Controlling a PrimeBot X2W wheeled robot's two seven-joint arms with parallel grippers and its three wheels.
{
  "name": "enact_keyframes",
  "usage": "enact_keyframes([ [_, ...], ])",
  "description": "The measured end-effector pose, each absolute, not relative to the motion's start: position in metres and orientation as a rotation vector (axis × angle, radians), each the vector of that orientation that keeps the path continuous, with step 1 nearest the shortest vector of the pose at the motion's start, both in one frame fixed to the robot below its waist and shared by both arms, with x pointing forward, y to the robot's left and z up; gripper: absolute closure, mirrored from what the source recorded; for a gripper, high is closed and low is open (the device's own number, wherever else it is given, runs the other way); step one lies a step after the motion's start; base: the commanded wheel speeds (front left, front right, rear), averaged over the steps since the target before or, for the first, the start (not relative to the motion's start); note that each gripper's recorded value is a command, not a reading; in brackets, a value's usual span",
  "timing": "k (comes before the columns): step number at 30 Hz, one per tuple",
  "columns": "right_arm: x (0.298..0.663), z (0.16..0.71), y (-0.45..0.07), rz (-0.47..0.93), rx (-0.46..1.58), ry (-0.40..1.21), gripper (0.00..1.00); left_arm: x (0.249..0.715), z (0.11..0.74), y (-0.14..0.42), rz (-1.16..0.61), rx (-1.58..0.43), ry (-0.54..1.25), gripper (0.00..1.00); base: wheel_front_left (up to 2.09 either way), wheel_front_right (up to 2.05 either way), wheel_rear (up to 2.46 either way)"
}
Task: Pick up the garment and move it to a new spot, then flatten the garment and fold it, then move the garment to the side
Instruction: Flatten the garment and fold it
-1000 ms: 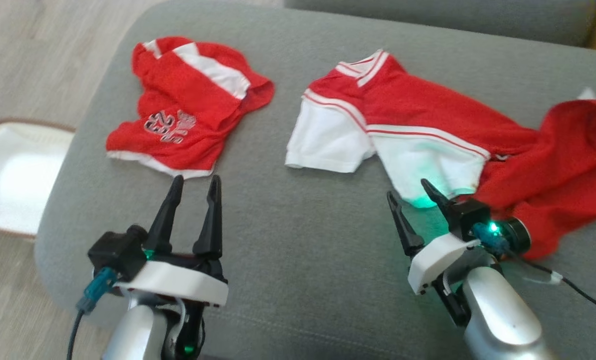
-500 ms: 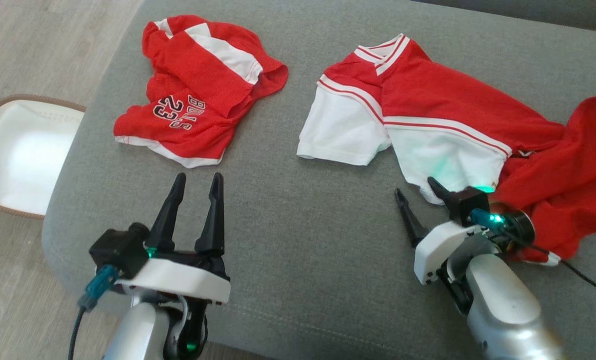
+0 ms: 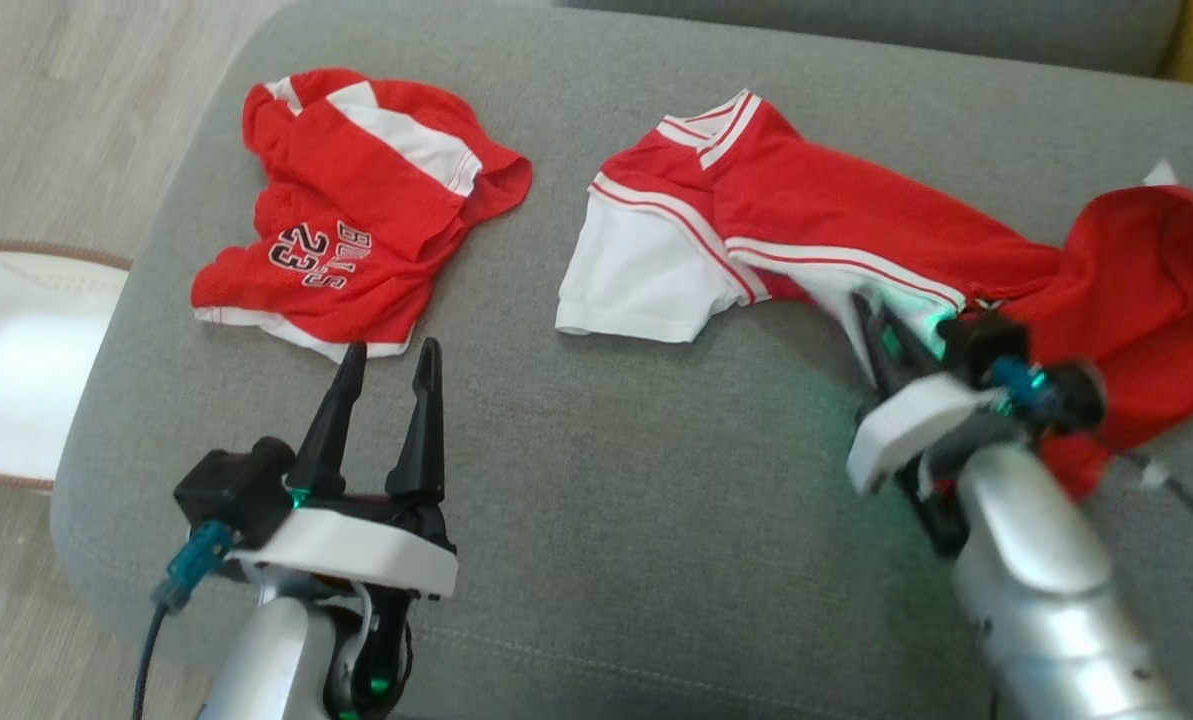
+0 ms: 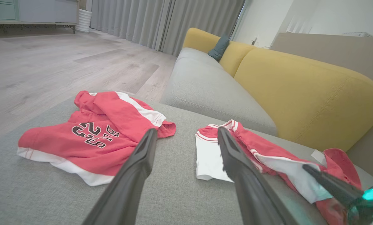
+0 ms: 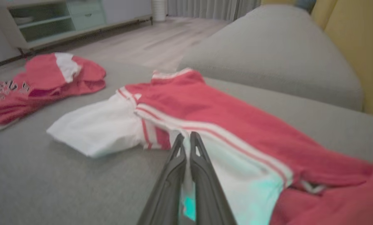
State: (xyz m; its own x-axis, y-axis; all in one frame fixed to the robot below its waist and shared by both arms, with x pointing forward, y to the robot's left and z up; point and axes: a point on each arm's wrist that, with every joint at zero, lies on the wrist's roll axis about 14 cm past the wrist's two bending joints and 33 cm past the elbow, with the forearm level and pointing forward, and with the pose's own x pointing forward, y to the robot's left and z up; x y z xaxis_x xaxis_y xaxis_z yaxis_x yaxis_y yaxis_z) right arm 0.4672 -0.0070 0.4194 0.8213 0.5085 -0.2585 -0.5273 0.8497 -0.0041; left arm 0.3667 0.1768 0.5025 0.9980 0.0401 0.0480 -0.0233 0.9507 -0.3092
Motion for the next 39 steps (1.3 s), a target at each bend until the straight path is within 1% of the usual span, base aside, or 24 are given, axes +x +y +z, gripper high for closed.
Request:
enact_keyframes([
  [4,0.504,0.473,-0.028,0.482,-0.105,0.119,1.0,0.364,0.508,0.174,0.023,-0.317,-0.071,0.0,0.0,0.0,0.0],
  [6,0.523,0.493,-0.042,0.455,-0.152,0.086,1.0,0.363,0.508,0.174,0.023,-0.332,-0.07,0.0,0.0,0.0,0.0],
  [12,0.589,0.55,-0.084,0.374,-0.314,0.015,1.0,0.368,0.501,0.171,0.024,-0.369,-0.045,0.0,0.0,0.0,0.0],
  [16,0.636,0.59,-0.102,0.335,-0.437,-0.042,1.0,0.379,0.492,0.17,0.022,-0.364,-0.019,0.0,0.0,0.0,0.0],
  [20,0.678,0.611,-0.132,0.257,-0.532,-0.062,1.0,0.393,0.489,0.168,0.013,-0.367,-0.01,0.0,0.0,0.0,0.0],
  [21,0.687,0.613,-0.139,0.237,-0.553,-0.063,0.74,0.396,0.488,0.169,0.016,-0.368,-0.006,0.0,0.0,0.0,0.0],
  [22,0.695,0.615,-0.144,0.222,-0.572,-0.067,0.0,0.397,0.486,0.172,0.024,-0.368,-0.002,0.0,0.0,0.0,0.0],
  [25,0.711,0.603,-0.15,0.194,-0.548,-0.027,0.0,0.398,0.479,0.178,0.046,-0.358,0.017,0.0,0.0,0.0,0.0],
  [29,0.714,0.588,-0.138,0.217,-0.495,-0.019,0.0,0.397,0.474,0.182,0.063,-0.353,0.031,0.0,0.0,0.0,0.0],
  [31,0.705,0.577,-0.122,0.258,-0.475,-0.012,0.0,0.398,0.476,0.181,0.06,-0.353,0.023,0.0,0.0,0.0,0.0],
  [34,0.696,0.578,-0.119,0.268,-0.444,-0.028,0.0,0.4,0.48,0.18,0.053,-0.359,0.009,0.0,0.0,0.0,0.0],
  [39,0.664,0.575,-0.115,0.291,-0.372,-0.066,0.0,0.406,0.496,0.177,0.032,-0.353,-0.04,0.0,0.0,0.0,0.0],
])
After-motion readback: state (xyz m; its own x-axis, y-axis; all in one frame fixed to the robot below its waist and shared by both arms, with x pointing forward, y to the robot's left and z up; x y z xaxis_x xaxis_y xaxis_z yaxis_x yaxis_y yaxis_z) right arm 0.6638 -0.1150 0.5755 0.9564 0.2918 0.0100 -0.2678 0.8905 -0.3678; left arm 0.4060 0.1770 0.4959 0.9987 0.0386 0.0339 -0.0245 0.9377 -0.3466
